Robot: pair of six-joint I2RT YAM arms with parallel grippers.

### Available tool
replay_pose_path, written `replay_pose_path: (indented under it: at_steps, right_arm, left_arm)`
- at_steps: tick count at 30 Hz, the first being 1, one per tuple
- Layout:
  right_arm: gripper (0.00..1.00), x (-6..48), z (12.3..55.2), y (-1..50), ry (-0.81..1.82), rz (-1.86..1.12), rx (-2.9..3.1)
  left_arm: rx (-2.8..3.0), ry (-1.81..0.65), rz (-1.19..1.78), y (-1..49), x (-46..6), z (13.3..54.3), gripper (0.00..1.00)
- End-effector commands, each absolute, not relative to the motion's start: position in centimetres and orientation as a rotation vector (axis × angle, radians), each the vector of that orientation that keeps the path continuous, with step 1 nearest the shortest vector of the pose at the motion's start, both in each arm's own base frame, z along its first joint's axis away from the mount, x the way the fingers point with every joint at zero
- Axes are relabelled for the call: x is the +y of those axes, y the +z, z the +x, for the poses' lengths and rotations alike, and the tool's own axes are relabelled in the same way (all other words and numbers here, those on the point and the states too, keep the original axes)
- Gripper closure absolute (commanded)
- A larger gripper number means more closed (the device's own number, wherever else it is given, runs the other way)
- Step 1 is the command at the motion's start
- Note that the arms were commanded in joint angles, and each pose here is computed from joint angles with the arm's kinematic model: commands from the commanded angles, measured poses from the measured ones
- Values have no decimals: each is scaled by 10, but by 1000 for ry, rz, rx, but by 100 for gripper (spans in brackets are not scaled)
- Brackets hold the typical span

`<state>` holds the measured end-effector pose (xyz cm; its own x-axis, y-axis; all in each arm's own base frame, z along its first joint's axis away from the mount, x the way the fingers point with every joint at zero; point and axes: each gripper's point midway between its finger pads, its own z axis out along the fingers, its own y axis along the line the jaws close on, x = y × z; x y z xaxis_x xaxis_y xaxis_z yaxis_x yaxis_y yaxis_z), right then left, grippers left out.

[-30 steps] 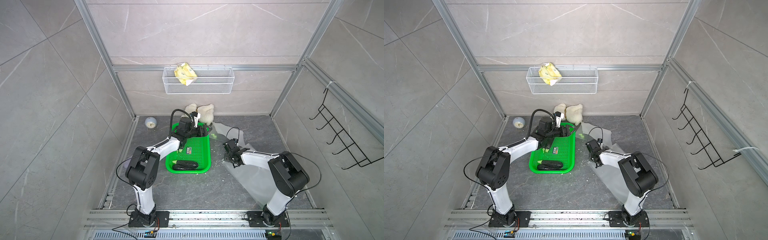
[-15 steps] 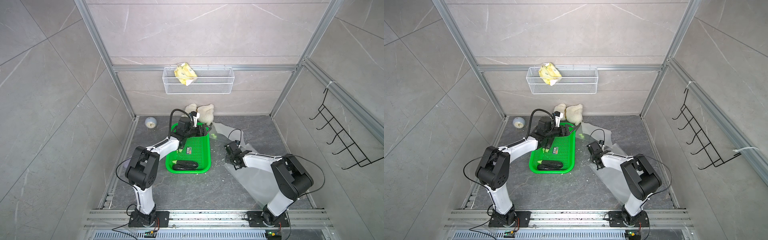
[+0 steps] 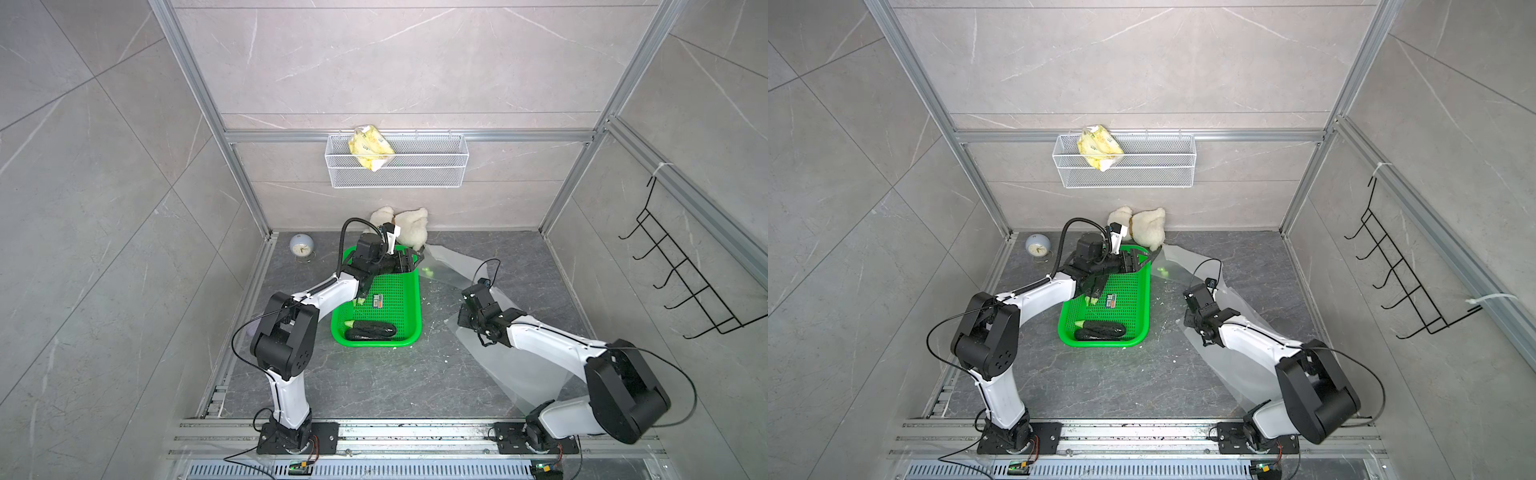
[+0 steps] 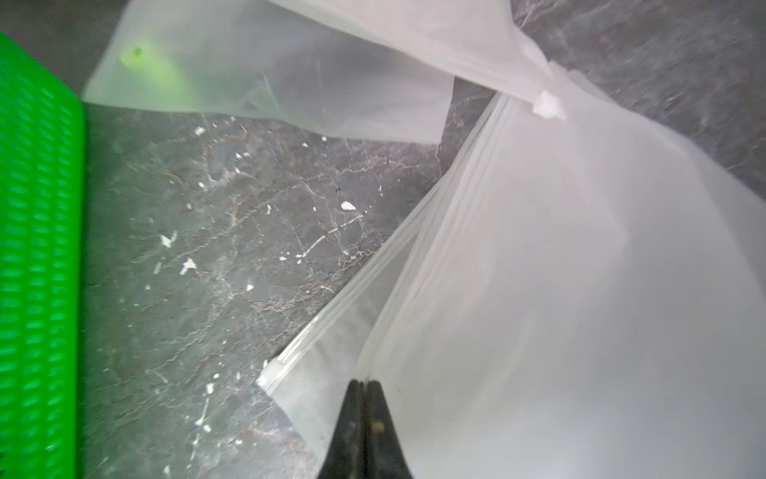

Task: Place the eggplant in a zip-top bag and seal the zipper
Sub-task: Open the zipper of the food storage bag at the center of the board.

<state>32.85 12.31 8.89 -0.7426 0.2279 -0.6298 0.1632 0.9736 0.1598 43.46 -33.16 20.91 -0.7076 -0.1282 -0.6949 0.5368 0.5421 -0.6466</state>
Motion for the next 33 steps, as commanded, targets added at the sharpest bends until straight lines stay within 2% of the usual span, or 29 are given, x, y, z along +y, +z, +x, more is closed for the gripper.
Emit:
replay_pose_path:
  at_steps: [1, 8, 18, 24, 33]
  right_arm:
    - [100, 109, 319, 108, 62, 244, 2371]
    - [100, 89, 306, 164, 152, 338, 2153]
    - [100, 74, 288, 201, 156, 349, 2080]
    - [100, 120, 303, 226, 266, 17, 2105]
    - [100, 225, 309, 244, 741, -429, 2031]
  left_arm:
    - [1977, -1253, 376, 244, -339, 436, 24]
    - [1974, -1291, 416, 248, -352, 432, 24]
    - [1975, -1317, 443, 249, -362, 431, 24]
    - [1966, -1346, 471, 253, -365, 425, 24]
    - [1958, -1464, 561, 261, -370, 401, 24]
